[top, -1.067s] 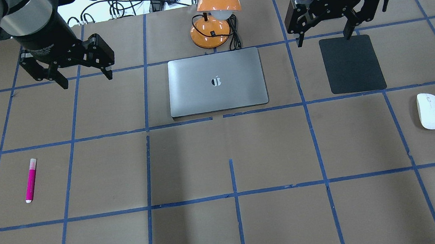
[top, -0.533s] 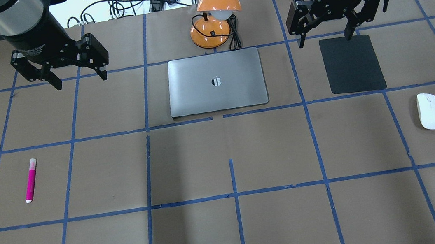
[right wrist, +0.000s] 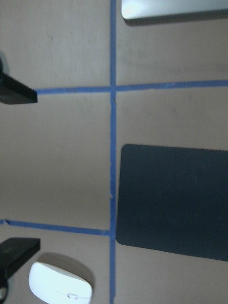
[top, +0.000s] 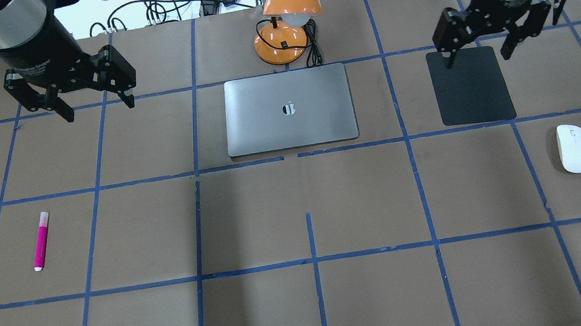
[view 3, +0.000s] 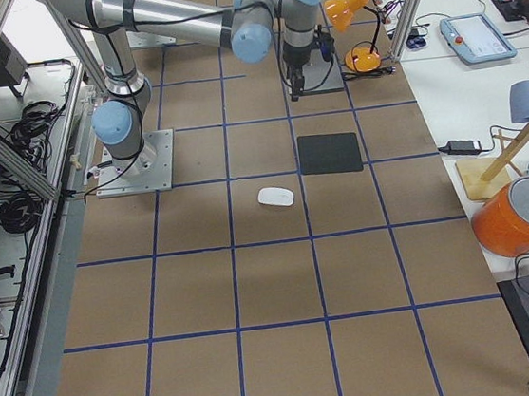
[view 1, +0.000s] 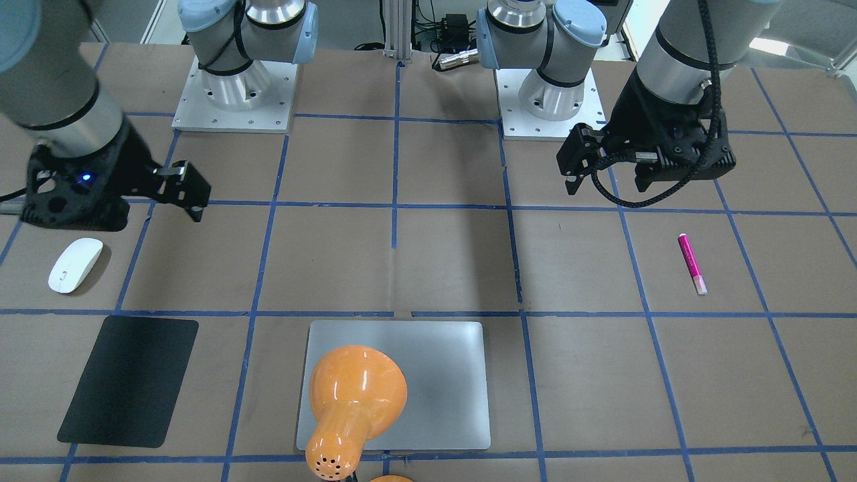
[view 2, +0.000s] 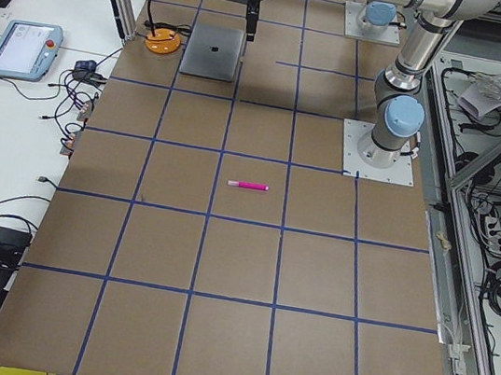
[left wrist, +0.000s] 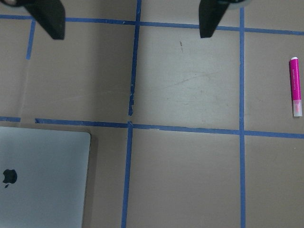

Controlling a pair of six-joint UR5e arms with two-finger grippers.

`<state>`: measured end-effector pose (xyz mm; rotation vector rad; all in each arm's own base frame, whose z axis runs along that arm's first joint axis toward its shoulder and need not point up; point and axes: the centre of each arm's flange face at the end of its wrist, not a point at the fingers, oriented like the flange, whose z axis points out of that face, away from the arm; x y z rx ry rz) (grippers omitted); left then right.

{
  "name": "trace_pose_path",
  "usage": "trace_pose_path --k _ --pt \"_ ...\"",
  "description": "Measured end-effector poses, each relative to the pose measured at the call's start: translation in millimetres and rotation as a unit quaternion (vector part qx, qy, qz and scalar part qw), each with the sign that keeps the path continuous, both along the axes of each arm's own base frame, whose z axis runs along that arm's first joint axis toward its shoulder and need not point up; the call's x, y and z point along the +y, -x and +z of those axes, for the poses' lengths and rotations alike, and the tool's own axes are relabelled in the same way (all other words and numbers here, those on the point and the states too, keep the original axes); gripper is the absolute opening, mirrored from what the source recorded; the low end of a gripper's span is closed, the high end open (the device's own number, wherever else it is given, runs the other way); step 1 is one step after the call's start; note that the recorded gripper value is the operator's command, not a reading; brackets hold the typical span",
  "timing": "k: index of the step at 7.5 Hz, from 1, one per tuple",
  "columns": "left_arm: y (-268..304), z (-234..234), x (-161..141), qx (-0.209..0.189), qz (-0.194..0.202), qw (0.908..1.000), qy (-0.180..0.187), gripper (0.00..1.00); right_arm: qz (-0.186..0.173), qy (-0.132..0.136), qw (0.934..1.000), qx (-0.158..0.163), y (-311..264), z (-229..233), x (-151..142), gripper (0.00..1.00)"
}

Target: Place pen and mouse around notebook

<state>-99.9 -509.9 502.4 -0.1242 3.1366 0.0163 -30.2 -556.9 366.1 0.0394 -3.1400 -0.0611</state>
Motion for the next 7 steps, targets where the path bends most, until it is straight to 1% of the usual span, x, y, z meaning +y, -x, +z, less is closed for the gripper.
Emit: trace_pose_path --k 1,2,3,4,5,6,7 --pt "-18.7 -1.1 1.6 0.001 0.004 1.0000 -0.006 1.00 -0.001 0.016 0.9999 0.004 58.8 -41.5 11.6 1.00" --pt "-57.8 -8.9 -0.3 0.004 0.003 0.9999 -0.014 1.00 -0.013 0.024 0.9996 0.010 107.6 -80.4 29.5 1.00" --pt "-109.4 -25.4 -2.1 0.009 0.002 0.9997 -0.025 1.00 -0.024 0.025 0.9993 0.015 140.7 -116.8 45.1 1.00" --pt "-167.7 -51.0 -0.8 0.014 0.004 0.9993 -0.033 1.00 -0.031 0.023 0.9991 0.019 161.1 -146.3 53.8 1.00" --pt "-221.4 -81.9 4.6 0.017 0.001 0.9993 -0.033 1.00 -0.036 0.014 0.9990 0.022 173.2 -166.8 59.0 1.00" --pt "-266.3 -125.3 13.7 0.018 -0.014 0.9994 -0.027 1.00 -0.040 0.002 0.9989 0.026 178.7 -179.5 62.6 1.00" --pt "-295.3 -176.9 24.8 0.012 -0.036 0.9992 -0.015 1.00 -0.043 -0.009 0.9987 0.026 178.4 -188.7 67.6 1.00"
